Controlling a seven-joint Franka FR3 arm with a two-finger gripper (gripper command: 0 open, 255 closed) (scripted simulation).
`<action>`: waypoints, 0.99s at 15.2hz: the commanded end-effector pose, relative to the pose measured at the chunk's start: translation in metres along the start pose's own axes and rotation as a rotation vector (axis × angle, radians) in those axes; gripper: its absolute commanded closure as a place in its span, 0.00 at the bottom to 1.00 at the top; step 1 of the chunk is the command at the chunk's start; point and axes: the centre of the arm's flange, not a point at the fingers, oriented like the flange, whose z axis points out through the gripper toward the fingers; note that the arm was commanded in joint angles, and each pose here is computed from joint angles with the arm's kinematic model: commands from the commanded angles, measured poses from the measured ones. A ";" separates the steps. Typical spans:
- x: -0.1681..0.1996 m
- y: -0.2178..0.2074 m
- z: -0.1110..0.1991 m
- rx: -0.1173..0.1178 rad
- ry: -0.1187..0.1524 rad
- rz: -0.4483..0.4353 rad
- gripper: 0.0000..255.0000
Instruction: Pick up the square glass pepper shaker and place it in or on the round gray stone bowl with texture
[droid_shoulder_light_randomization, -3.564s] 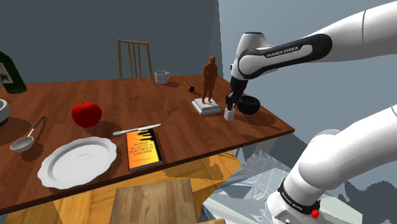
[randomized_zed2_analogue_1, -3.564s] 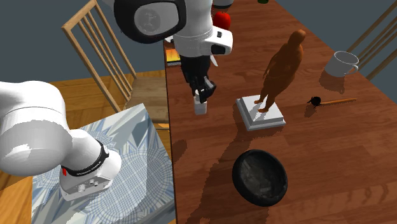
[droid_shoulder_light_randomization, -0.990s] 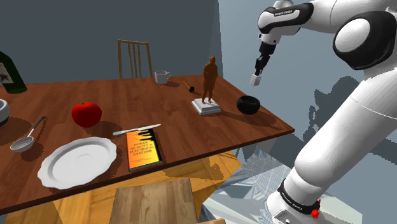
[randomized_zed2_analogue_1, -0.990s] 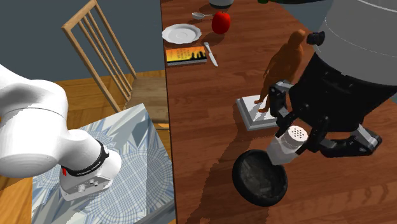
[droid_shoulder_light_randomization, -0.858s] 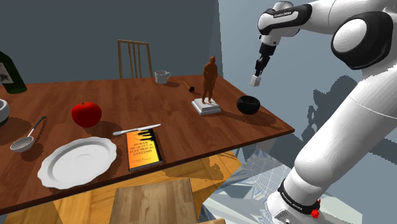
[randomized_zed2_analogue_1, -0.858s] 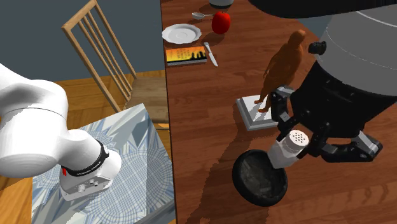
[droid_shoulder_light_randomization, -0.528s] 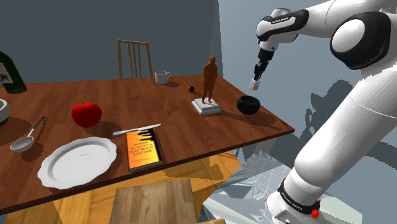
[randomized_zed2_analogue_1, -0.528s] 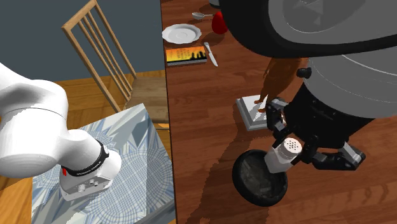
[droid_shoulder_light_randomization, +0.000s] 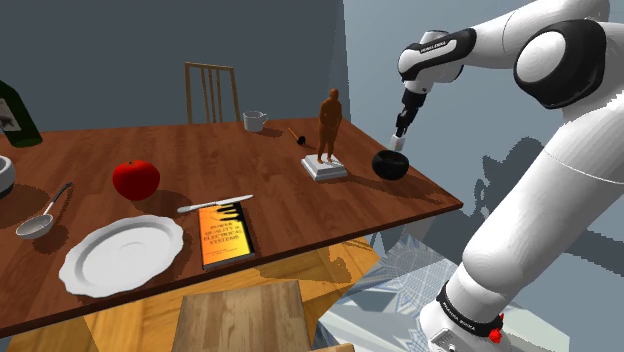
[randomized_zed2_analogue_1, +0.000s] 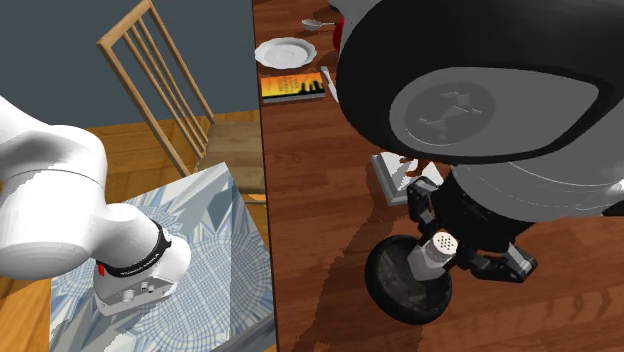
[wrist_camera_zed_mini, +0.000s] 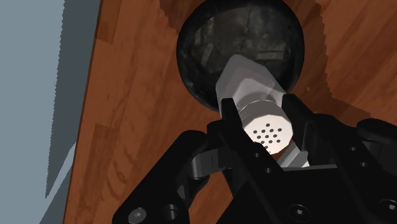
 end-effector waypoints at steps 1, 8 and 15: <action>-0.001 -0.001 0.010 0.000 0.000 0.000 1.00; -0.002 -0.002 0.027 0.000 0.000 0.000 1.00; -0.002 -0.002 0.027 0.000 0.000 0.000 0.00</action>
